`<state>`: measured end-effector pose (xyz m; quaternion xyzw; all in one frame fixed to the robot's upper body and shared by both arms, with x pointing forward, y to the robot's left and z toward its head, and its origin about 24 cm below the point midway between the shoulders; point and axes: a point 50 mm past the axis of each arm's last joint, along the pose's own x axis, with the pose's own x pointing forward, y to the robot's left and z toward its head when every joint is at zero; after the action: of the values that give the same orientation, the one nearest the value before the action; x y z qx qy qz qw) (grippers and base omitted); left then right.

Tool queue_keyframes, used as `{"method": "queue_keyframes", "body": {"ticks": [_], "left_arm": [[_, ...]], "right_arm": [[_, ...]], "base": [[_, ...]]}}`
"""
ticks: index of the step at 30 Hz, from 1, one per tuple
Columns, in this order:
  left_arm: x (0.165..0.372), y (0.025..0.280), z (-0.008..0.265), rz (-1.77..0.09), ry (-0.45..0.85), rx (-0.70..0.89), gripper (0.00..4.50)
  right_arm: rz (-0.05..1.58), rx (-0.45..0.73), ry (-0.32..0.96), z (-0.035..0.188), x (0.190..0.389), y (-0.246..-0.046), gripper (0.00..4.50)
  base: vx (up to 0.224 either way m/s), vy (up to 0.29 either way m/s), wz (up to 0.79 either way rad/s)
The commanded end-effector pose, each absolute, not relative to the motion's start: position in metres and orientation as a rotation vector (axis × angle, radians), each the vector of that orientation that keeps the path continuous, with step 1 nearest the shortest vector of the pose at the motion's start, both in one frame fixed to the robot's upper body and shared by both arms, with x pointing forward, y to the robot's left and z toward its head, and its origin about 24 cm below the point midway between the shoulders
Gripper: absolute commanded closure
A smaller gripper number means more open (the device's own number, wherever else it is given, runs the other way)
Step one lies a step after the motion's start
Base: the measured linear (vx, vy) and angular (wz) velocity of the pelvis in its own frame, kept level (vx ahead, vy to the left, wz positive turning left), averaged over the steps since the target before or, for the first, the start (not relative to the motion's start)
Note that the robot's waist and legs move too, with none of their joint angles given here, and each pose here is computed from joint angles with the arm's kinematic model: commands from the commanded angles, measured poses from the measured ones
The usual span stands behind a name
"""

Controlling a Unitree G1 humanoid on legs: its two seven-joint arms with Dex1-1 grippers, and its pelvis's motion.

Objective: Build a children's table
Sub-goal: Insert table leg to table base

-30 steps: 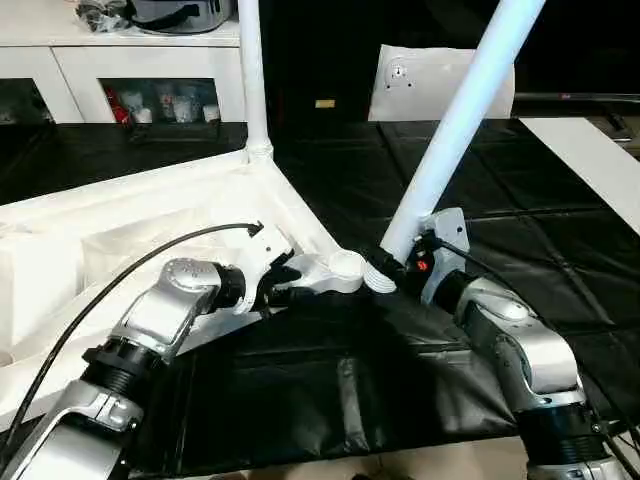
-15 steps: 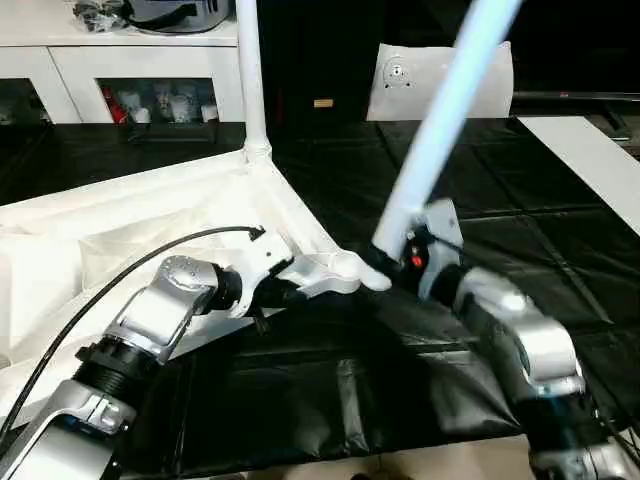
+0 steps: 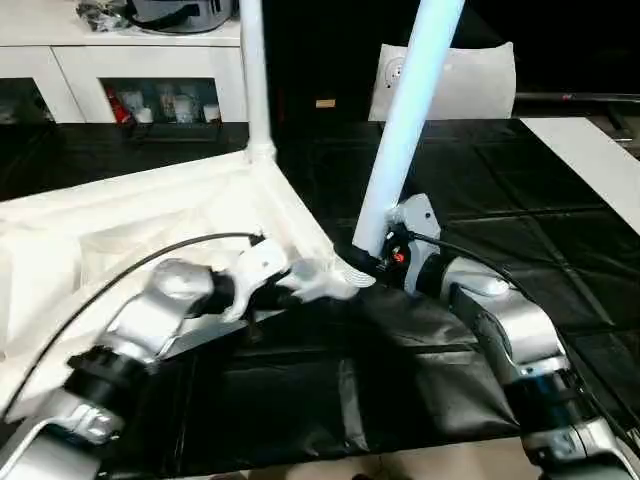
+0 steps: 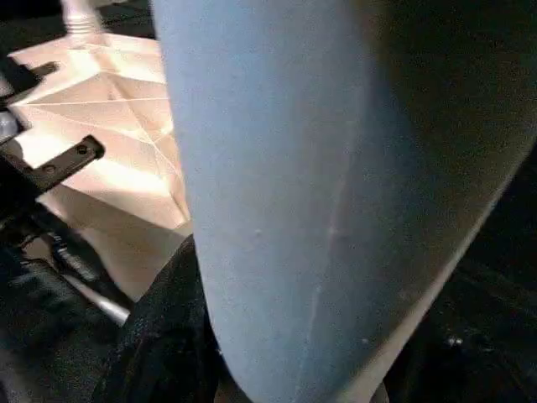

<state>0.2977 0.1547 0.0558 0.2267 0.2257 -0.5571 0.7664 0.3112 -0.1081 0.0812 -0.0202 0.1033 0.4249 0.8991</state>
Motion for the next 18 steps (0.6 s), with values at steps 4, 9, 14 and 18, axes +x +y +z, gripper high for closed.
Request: {"method": "queue_keyframes", "body": {"ticks": [4,9,14,18], "left_arm": [[0.288,0.147,0.053,-1.327,0.463,0.456,4.50],[0.292,0.152,0.049,-1.289,0.481,0.468,4.50],[0.290,0.153,0.048,-1.311,0.488,0.461,4.50],[0.288,0.151,0.049,-1.339,0.484,0.452,4.50]], "right_arm": [[0.964,-0.035,0.230,0.079,0.308,-0.102,2.54],[0.997,-0.046,0.278,0.075,0.304,-0.098,2.54],[1.019,-0.068,0.330,0.070,0.302,-0.099,2.54],[1.023,-0.083,0.372,0.062,0.303,-0.097,2.54]], "base": [[0.000,0.000,0.00],[0.000,0.000,0.00],[0.000,0.000,0.00],[0.000,0.000,0.00]]}}
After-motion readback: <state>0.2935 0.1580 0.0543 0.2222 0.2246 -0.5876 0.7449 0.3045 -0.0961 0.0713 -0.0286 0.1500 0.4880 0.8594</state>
